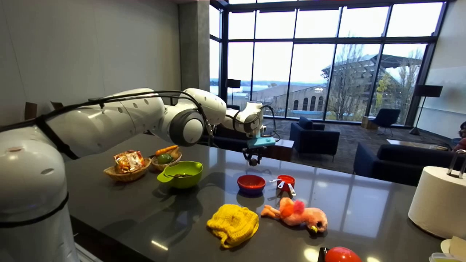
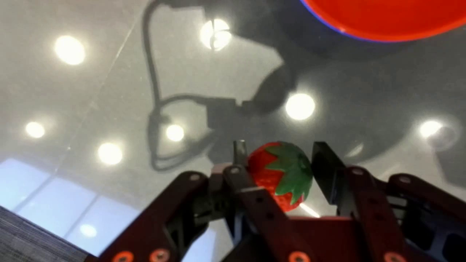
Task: Move the small red object to one of the small baskets
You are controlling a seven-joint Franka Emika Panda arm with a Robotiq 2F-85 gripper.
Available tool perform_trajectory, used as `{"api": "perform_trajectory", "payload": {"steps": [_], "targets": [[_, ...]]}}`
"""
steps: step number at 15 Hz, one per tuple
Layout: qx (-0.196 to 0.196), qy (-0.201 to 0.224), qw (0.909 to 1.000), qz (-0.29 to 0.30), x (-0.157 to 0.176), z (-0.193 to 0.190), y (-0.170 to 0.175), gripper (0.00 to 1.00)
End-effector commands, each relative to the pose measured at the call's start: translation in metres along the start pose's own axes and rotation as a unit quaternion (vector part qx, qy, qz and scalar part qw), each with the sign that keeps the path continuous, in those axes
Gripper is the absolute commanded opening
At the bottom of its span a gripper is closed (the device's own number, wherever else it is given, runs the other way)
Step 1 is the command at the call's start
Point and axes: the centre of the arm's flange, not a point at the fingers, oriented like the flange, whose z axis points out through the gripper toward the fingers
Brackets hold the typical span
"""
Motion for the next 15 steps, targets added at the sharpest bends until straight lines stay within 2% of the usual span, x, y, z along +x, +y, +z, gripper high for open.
{"api": "perform_trajectory", "payload": {"steps": [1,7,9,15], "targets": [[-0.004,-0.008,0.9998,0.015,0.027,-0.029,-0.019,0.23],[-0.024,-0.006,0.9992,0.031,0.065,-0.068,-0.06,0.23],[-0.021,-0.008,0.999,0.04,0.055,-0.095,-0.07,0.23],[-0.009,-0.007,0.997,0.076,0.044,-0.138,-0.091,0.23]]}}
